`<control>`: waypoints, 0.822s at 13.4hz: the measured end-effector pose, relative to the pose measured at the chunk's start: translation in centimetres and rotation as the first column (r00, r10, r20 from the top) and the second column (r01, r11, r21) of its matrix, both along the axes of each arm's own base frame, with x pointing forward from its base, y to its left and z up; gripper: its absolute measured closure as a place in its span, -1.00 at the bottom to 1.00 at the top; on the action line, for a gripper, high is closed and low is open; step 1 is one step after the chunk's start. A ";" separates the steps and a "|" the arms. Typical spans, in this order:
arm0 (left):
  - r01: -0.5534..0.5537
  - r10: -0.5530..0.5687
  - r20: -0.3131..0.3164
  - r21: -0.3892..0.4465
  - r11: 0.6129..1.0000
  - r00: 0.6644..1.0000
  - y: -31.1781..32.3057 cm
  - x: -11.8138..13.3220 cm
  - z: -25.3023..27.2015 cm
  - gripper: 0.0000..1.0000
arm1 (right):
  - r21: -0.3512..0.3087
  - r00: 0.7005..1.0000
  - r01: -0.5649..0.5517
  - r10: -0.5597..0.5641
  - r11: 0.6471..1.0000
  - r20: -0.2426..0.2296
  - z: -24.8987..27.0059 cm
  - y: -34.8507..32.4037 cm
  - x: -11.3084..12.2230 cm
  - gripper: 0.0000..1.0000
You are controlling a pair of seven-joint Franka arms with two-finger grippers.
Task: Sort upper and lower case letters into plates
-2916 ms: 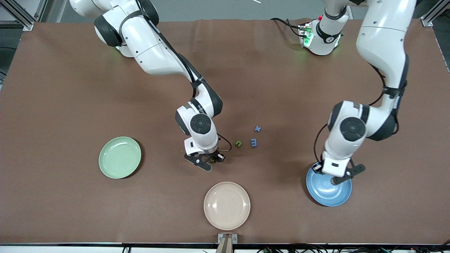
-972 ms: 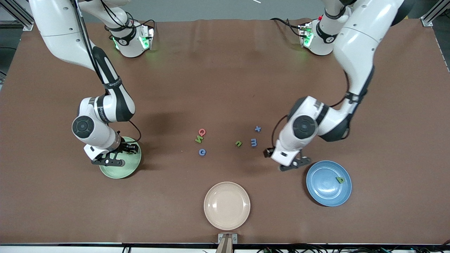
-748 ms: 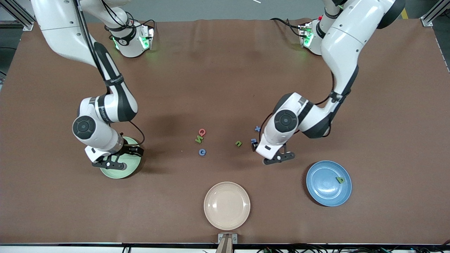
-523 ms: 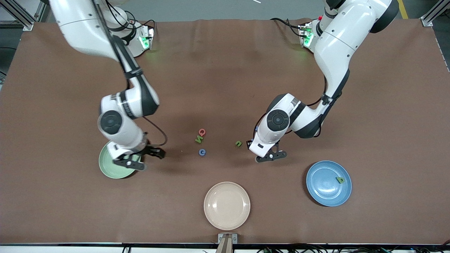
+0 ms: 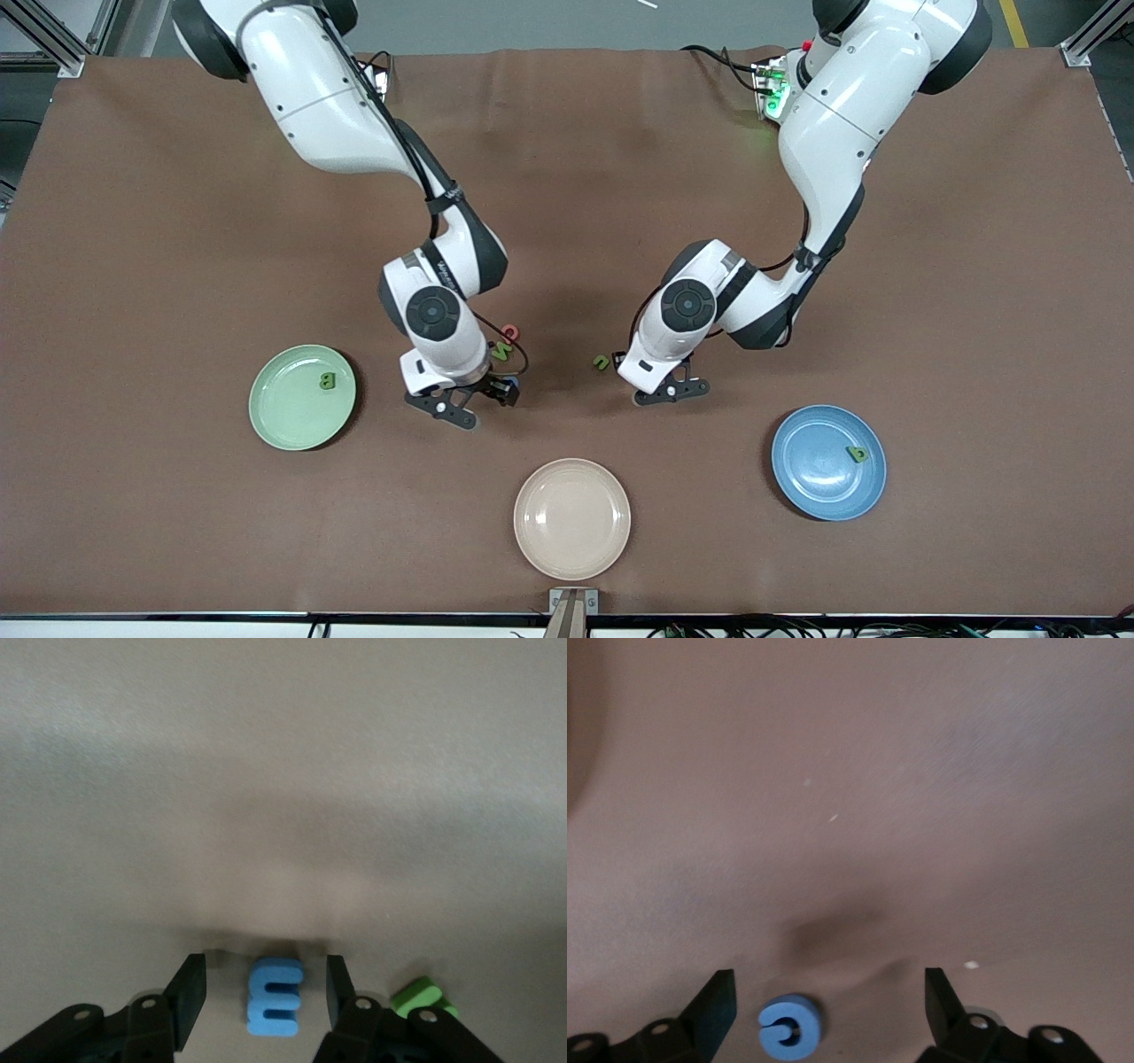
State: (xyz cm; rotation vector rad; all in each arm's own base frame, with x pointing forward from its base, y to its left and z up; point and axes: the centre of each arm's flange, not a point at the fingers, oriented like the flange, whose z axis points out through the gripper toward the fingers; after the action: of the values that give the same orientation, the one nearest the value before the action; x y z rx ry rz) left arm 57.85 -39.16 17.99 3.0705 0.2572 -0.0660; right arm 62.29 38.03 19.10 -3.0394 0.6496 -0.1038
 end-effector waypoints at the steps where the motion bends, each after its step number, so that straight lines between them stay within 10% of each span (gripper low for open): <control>1: 0.005 -0.005 -0.003 0.002 1.000 1.000 -0.2 -0.2 -0.1 -0.23 | -0.001 1.000 0.010 -0.010 1.000 -0.002 -0.8 0.8 -0.3 -0.70; 8: 0.010 -0.010 -0.008 0.010 1.000 1.000 -0.1 -0.6 -0.2 0.46 | 0.000 1.000 0.003 -0.003 1.000 -0.004 -1.3 4.0 -2.0 -0.36; 11: 0.021 -0.022 0.011 0.007 1.000 1.000 1.0 0.6 0.2 0.45 | -0.009 1.000 0.007 -0.007 1.000 -0.006 -1.1 3.6 -1.7 -0.04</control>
State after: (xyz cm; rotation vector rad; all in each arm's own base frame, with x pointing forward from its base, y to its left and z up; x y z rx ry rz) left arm 58.42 -38.11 18.24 3.0799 0.2243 -0.0495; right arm 60.55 41.65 17.96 -3.0472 0.6621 -0.0987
